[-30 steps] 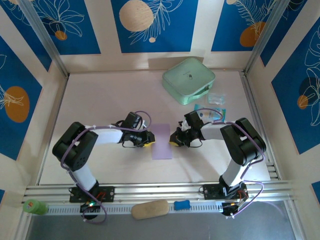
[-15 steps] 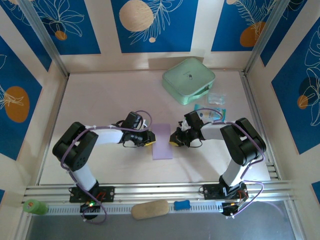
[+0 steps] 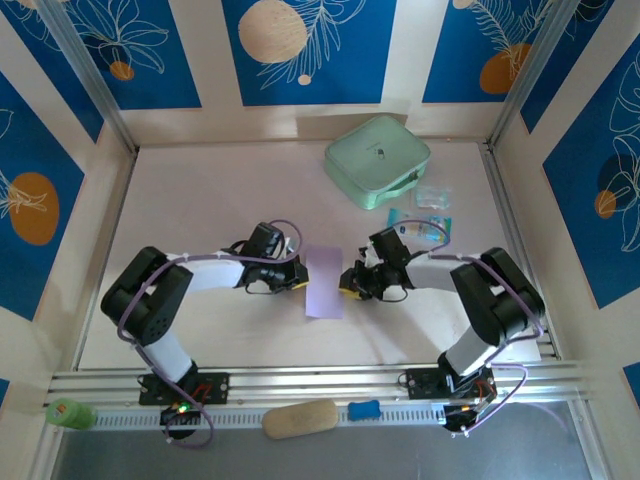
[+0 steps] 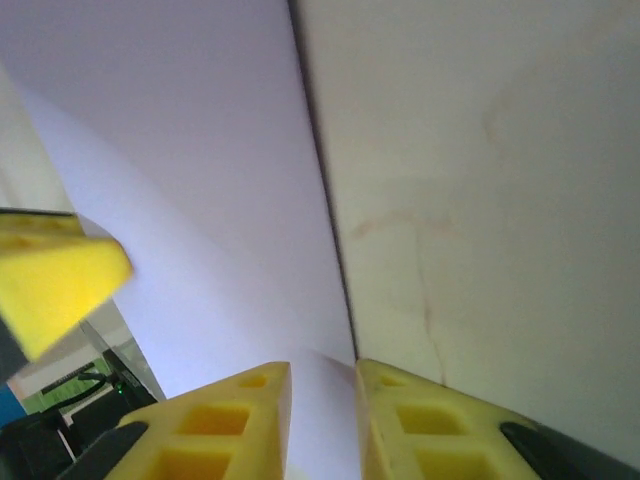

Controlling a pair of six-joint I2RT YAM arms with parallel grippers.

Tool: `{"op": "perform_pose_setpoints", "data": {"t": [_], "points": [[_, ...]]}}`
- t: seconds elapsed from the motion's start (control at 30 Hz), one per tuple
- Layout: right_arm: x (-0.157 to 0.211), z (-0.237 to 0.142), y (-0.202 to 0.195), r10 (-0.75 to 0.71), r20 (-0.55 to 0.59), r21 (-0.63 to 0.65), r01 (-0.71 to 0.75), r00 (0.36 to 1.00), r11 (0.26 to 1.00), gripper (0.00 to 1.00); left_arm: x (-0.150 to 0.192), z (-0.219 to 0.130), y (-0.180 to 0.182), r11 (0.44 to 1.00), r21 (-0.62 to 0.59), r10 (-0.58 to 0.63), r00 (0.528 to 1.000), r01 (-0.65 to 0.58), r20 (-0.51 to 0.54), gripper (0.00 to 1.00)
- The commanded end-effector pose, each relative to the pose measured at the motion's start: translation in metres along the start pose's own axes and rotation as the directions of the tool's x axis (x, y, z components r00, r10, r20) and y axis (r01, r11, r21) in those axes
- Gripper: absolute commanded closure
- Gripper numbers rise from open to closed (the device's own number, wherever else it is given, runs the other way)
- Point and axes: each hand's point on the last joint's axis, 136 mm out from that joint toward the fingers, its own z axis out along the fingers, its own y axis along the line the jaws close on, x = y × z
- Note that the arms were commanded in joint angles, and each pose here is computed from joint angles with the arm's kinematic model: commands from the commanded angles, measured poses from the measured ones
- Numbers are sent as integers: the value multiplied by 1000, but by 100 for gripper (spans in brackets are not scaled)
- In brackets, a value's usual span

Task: Fold a paper plane with a square sheet of paper (pick it up from the middle)
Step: Third fold the triangle at the center of the table.

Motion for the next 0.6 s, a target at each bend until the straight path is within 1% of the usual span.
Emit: {"op": "perform_pose_setpoints", "data": {"t": [0.0, 0.07, 0.13, 0.23, 0.3, 0.4, 0.47, 0.57], "points": [[3, -15, 7, -70, 53, 41, 68, 996, 997, 65, 4, -8, -7, 999, 14, -42, 999, 42, -22, 100], [2, -24, 18, -148, 87, 61, 143, 985, 988, 56, 4, -11, -12, 998, 30, -47, 998, 48, -31, 100], [5, -30, 29, -232, 105, 74, 225, 967, 972, 52, 3, -15, -18, 998, 46, -47, 999, 48, -23, 99], [6, -34, 42, -357, 138, 123, 341, 924, 932, 53, 0, -20, -21, 996, 60, -57, 998, 59, -20, 99], [10, -32, 51, -467, 167, 145, 447, 868, 883, 53, -1, -22, -22, 995, 66, -67, 997, 68, -23, 99], [19, -26, 63, -641, 221, 199, 610, 735, 767, 52, -2, -23, -23, 994, 73, -78, 997, 80, -25, 99], [29, -20, 70, -770, 228, 248, 729, 596, 638, 52, -1, -24, -22, 994, 69, -83, 996, 85, -27, 99], [46, -13, 82, -896, 229, 310, 845, 380, 437, 51, -3, -26, -23, 994, 73, -84, 996, 85, -22, 99]]}}
